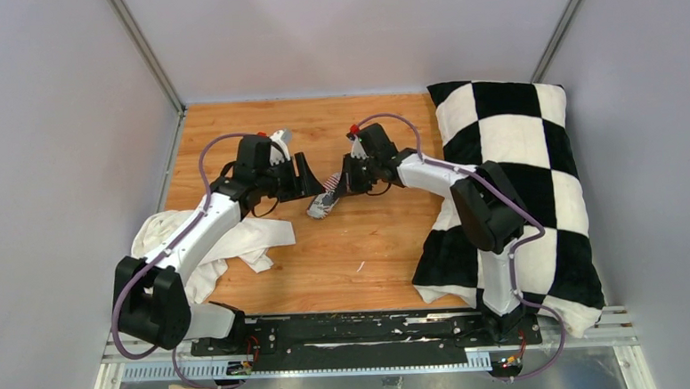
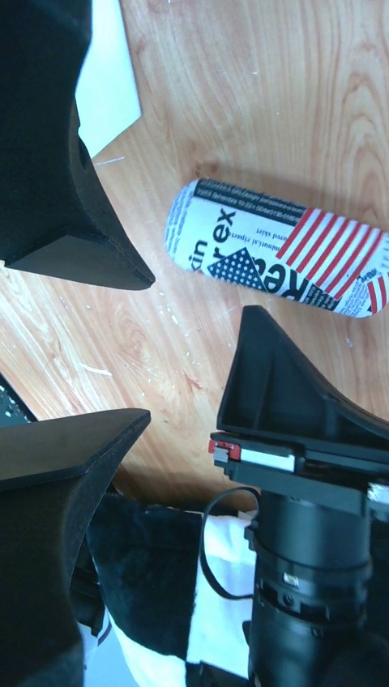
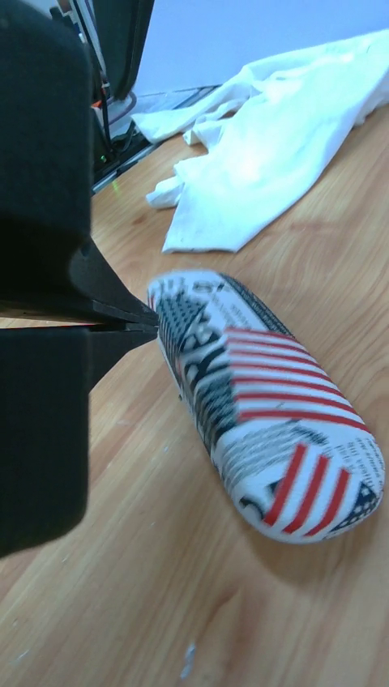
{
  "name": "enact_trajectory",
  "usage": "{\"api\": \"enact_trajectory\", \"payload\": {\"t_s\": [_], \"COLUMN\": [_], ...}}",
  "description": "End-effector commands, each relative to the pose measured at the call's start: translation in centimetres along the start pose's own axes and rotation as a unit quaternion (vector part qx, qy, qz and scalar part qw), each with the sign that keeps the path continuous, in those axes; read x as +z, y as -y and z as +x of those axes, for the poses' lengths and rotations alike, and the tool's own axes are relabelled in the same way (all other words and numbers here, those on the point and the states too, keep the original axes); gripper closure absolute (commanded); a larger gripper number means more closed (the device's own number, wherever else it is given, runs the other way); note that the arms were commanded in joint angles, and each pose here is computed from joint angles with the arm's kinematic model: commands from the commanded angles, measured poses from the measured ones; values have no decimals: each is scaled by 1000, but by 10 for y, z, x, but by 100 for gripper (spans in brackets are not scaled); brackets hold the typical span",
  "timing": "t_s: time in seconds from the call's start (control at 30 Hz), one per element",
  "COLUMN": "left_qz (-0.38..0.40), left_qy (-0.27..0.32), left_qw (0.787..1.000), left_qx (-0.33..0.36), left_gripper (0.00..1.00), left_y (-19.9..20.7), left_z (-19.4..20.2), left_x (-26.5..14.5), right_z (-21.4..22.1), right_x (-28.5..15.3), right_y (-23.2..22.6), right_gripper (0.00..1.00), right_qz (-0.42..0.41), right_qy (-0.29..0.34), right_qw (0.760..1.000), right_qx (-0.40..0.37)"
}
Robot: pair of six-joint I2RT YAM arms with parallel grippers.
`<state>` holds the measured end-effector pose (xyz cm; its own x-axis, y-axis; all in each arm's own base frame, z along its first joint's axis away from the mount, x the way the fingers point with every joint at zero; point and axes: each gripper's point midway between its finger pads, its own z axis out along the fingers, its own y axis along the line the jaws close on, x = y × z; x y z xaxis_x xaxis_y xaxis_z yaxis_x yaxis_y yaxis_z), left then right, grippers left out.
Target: Organize the sunglasses
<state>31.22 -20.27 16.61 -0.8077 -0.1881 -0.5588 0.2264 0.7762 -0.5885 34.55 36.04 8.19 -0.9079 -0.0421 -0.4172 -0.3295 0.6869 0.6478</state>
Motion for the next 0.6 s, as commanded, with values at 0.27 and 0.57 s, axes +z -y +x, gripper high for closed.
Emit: {"api": "enact_trajectory", "payload": {"t_s": [0.27,0.57], "left_qz": [10,48], "left_qy": [4,89], "left_qw": [1000,992], "left_qx": [13,75], "left_gripper": [40,39], "left_y": [11,65], "left_z": [-5,-52], "left_x": [-16,-82], "right_z": [-30,-56], "right_x": [-66,-206], "right_y": [-41,-27], "right_gripper": [87,40], "right_qz": [6,186], "right_qy": [51,201], "right_qw": [996,951], "right_qx": [-70,-141]}}
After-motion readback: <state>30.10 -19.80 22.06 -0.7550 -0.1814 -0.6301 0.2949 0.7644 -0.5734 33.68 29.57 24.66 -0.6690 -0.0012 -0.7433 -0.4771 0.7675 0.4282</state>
